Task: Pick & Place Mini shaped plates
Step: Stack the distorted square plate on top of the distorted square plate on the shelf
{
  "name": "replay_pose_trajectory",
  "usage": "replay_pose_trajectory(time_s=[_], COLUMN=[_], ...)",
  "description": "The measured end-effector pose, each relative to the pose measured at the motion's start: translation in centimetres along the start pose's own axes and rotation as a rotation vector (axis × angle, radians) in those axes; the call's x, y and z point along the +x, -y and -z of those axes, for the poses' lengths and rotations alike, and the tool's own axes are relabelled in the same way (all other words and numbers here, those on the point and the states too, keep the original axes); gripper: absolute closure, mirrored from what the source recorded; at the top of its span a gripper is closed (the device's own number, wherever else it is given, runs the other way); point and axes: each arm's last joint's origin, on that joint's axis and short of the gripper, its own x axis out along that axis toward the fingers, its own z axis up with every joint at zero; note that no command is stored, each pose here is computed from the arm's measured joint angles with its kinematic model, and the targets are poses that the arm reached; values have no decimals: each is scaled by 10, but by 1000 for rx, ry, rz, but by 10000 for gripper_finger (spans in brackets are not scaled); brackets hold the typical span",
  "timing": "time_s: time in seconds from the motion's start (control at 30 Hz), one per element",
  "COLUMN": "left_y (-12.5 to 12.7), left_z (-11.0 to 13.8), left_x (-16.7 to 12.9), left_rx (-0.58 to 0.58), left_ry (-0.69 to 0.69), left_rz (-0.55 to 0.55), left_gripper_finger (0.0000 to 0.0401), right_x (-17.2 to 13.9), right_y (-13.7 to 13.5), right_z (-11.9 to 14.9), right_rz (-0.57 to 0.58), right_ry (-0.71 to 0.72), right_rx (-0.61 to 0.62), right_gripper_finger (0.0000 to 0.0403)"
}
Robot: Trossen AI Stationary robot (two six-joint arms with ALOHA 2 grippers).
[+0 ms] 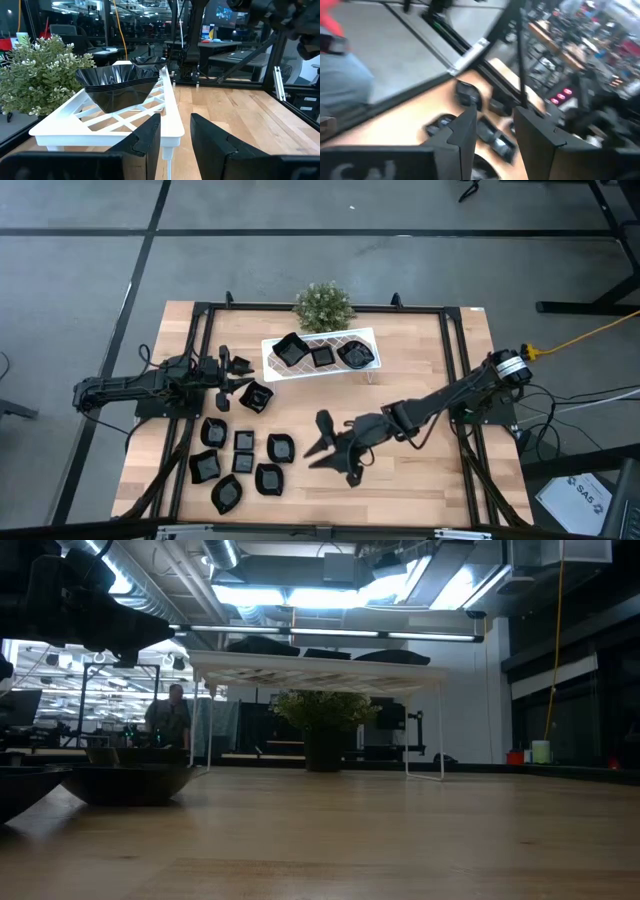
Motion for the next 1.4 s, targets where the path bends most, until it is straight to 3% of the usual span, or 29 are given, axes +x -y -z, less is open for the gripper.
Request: replay_pose_trajectory(time_s=[0.43, 0.53, 0.73, 1.4], left_y=[0, 0, 0, 0], left_z=[0, 0, 0, 0], left_x=[0, 0, 0, 0], left_rx=[0, 0, 0, 0], left_ry=[0, 0, -1, 0], left_rz=[0, 0, 0, 0], left_gripper_finger=[301, 301, 301, 301], right_x=[18, 24, 27, 60], right_y=[-17, -22, -28, -52], right_z=[18, 27, 33, 68], right_rz=[-86, -53, 76, 92], right_ry=[-57, -116, -216, -245], right_rx=[157, 190, 158, 167], right_gripper_finger=[273, 273, 273, 273])
